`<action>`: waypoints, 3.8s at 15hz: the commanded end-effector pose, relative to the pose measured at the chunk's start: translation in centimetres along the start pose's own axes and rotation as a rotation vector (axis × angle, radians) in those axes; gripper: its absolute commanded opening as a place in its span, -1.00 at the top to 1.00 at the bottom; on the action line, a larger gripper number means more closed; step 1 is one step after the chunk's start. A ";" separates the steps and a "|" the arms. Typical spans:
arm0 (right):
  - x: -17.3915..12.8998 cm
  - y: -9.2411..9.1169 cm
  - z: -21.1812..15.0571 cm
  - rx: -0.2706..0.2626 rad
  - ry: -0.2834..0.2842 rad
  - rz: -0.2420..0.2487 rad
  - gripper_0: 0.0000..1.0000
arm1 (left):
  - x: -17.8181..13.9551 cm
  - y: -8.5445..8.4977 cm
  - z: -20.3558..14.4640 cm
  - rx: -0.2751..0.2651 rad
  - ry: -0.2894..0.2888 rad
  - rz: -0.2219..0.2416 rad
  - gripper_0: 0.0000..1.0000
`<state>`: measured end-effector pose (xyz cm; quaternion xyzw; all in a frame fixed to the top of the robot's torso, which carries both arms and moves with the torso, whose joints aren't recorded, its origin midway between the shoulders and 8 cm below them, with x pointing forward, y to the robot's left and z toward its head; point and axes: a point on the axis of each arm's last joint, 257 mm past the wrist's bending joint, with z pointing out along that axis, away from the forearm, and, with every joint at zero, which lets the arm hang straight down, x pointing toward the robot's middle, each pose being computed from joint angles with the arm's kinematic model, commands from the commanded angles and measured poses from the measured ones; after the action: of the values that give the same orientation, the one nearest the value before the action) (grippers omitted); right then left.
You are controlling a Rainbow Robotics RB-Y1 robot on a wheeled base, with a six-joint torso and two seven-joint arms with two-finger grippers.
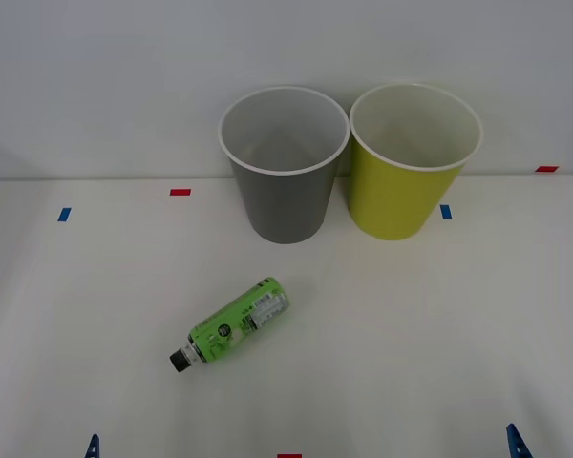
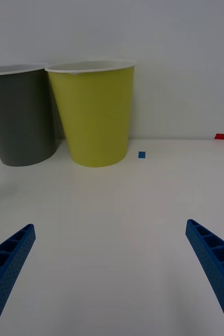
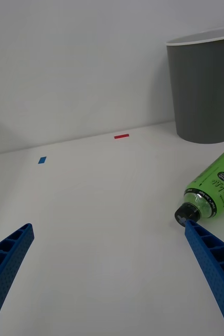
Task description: Put cans in the gray bin and PET bottles in the light green bin.
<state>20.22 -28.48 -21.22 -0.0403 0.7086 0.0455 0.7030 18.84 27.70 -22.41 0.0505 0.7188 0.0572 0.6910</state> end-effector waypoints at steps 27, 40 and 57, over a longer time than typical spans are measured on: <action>0.0 0.0 0.0 0.000 0.000 0.000 -1.00 | 1.0 0.3 5.6 0.252 0.029 0.035 -1.00; 0.0 0.0 0.0 0.000 0.000 0.000 -1.00 | -0.1 -4.8 13.6 0.432 0.072 0.119 -1.00; 0.0 0.0 0.0 0.000 0.000 0.000 -1.00 | -3.7 -9.2 19.1 0.536 0.283 0.241 -1.00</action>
<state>20.22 -28.48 -21.22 -0.0403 0.7086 0.0455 0.7030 38.02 18.60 -21.01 0.3110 0.7857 -0.0405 0.5332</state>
